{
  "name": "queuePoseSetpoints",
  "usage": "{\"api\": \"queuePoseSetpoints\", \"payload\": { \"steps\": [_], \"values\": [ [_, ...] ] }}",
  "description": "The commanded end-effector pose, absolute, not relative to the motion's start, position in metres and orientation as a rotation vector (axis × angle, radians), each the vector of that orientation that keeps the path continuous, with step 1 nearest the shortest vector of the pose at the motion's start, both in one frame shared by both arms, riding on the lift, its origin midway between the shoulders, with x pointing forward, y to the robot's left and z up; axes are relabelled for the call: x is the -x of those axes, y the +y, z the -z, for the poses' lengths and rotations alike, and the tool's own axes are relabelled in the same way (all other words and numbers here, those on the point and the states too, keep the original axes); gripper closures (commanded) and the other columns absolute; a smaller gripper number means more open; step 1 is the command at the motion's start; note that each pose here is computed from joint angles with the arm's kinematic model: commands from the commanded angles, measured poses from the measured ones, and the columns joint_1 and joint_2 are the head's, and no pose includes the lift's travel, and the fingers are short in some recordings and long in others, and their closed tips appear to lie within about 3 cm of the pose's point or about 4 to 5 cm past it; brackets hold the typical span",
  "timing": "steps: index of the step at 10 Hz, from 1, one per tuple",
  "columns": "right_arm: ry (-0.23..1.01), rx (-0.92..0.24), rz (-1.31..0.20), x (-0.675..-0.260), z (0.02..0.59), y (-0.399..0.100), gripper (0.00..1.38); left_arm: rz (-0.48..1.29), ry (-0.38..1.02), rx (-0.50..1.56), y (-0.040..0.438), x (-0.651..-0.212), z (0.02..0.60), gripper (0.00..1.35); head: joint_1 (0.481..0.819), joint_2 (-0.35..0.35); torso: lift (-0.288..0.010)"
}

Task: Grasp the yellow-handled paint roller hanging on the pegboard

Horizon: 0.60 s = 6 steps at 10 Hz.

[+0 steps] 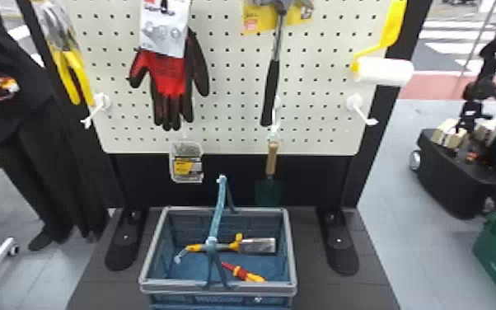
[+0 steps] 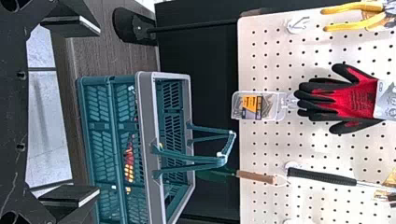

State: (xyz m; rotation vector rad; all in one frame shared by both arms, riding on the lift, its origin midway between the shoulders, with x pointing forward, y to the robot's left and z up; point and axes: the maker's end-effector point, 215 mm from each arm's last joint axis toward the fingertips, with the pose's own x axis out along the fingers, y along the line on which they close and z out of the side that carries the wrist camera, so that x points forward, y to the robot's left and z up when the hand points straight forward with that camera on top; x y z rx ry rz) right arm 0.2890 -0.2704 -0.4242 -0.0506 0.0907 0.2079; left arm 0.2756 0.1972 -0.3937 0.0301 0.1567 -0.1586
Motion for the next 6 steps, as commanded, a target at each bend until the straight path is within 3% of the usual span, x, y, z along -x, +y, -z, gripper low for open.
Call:
{"api": "queuePoseSetpoints", "payload": {
  "steps": [1, 6],
  "values": [
    [0.091, 0.049, -0.208, -0.2888, 0.4235, -0.2702, 0.17, 0.159, 0.159, -0.03, 0.1971, -0.2756, 0.3943, 0.12, 0.549, 0.0, -0.1],
    [0.084, 0.039, -0.203, -0.2916, 0.4197, -0.2715, 0.18, 0.162, 0.15, -0.032, 0.197, -0.2793, 0.3913, 0.12, 0.549, 0.0, -0.1]
  ]
}}
